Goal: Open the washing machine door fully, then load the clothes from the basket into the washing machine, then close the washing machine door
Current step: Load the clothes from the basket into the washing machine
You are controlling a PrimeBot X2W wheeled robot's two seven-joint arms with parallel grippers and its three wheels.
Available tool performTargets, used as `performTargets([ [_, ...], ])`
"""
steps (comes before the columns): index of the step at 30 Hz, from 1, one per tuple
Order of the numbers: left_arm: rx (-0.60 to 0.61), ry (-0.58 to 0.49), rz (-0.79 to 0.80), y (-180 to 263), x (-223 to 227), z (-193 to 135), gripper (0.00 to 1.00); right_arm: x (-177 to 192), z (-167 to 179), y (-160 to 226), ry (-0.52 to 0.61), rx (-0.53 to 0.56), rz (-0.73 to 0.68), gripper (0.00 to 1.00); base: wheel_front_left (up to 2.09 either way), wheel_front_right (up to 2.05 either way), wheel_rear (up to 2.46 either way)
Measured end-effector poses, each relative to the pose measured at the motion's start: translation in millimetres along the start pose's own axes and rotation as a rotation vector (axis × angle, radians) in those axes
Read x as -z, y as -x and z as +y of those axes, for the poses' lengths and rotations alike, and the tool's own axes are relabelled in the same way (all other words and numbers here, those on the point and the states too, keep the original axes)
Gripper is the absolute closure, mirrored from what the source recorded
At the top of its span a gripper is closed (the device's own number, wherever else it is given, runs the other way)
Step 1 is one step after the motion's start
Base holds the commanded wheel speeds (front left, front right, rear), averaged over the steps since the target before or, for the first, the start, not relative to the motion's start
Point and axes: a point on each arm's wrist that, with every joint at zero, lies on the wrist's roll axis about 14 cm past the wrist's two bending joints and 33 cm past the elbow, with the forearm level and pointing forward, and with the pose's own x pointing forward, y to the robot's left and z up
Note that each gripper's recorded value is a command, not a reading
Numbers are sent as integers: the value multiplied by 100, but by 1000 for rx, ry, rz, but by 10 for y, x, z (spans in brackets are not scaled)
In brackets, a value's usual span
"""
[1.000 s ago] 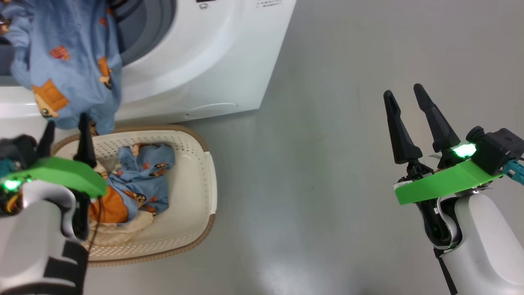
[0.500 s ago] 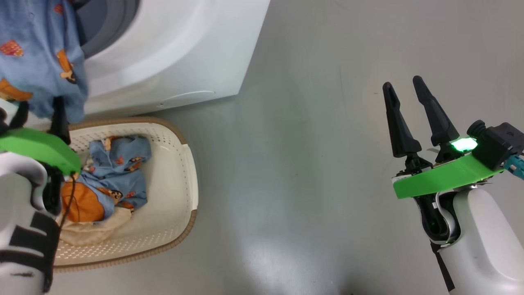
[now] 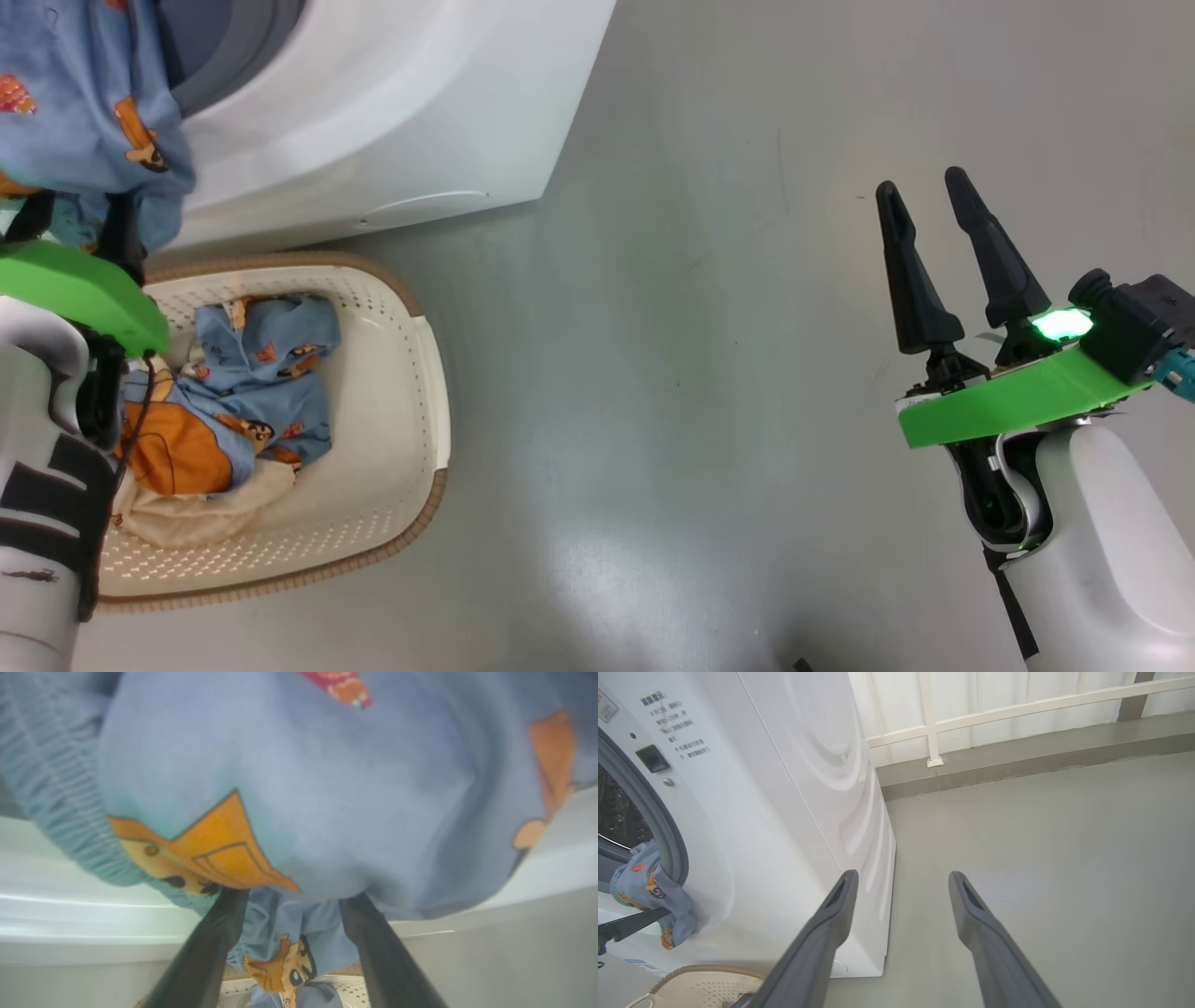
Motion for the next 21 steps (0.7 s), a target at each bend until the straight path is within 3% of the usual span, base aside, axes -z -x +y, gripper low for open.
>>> performTargets([
  [2,0,7,-2,-3,-14,-3,93,-8,11,-17,0,-4,-3,0,0,0,0],
  [3,0,10,-5,-2,-24,-4,100,-17,19,-28,0,-7,-6,0,0,0,0],
  [21,44,50,-166,394,-315,-54,100,-87,198,-85,-20,-50,-30,0,0,0,0],
])
